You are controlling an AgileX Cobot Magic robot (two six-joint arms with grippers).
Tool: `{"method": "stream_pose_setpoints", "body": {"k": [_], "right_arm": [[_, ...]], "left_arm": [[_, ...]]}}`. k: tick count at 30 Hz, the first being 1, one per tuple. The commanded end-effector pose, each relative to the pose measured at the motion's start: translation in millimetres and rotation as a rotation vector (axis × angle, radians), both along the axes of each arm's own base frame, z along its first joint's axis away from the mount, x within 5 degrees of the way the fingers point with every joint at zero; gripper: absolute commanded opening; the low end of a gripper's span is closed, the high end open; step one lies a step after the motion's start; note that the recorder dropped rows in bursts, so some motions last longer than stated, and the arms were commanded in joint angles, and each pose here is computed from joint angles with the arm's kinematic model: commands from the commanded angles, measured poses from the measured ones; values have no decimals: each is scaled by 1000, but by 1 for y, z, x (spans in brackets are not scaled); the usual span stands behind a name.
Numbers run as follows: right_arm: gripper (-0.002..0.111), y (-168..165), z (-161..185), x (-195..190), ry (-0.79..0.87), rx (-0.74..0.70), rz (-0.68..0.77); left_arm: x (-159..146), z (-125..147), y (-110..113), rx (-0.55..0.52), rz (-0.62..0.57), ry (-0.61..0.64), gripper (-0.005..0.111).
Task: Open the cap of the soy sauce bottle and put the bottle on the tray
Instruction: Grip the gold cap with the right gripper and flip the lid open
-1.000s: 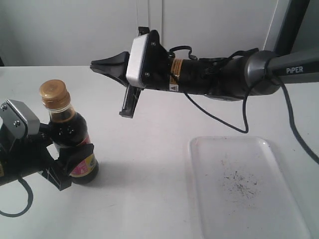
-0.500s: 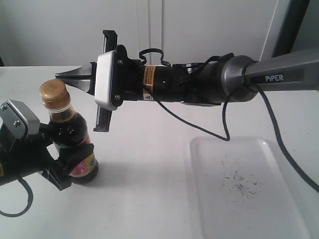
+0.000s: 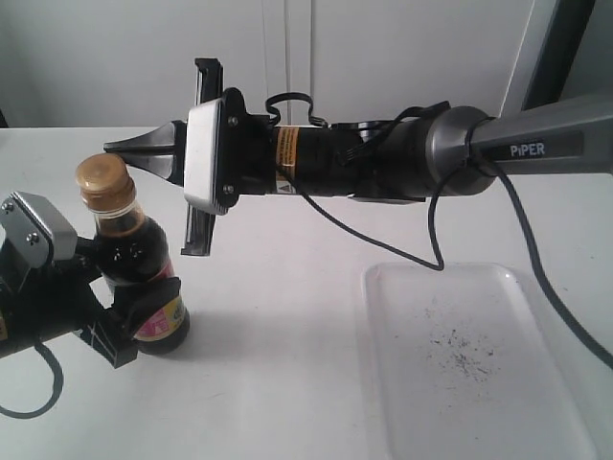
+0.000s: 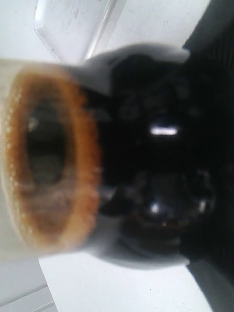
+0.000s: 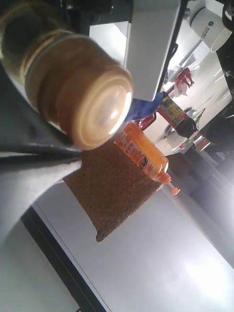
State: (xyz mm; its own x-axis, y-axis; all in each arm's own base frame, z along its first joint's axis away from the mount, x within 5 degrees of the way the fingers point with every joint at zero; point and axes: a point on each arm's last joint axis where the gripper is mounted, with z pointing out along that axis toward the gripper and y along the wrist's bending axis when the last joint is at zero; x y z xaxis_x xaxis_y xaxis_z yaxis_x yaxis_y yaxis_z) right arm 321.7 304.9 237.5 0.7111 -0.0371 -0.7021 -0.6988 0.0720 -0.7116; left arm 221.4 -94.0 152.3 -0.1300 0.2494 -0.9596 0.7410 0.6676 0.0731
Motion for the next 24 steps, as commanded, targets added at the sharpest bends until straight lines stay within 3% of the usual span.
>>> {"method": "stream_pose_setpoints", "body": {"k": [1, 15, 24], "right_arm": [[0, 1, 0, -2, -18, -8, 23], [0, -1, 12, -14, -22, 97, 155], [0, -3, 26, -43, 14, -82, 325]], "left_arm": [[0, 4, -1, -23, -10, -16, 0], [0, 4, -1, -25, -8, -14, 0], [1, 4, 0, -34, 13, -12, 0]]}}
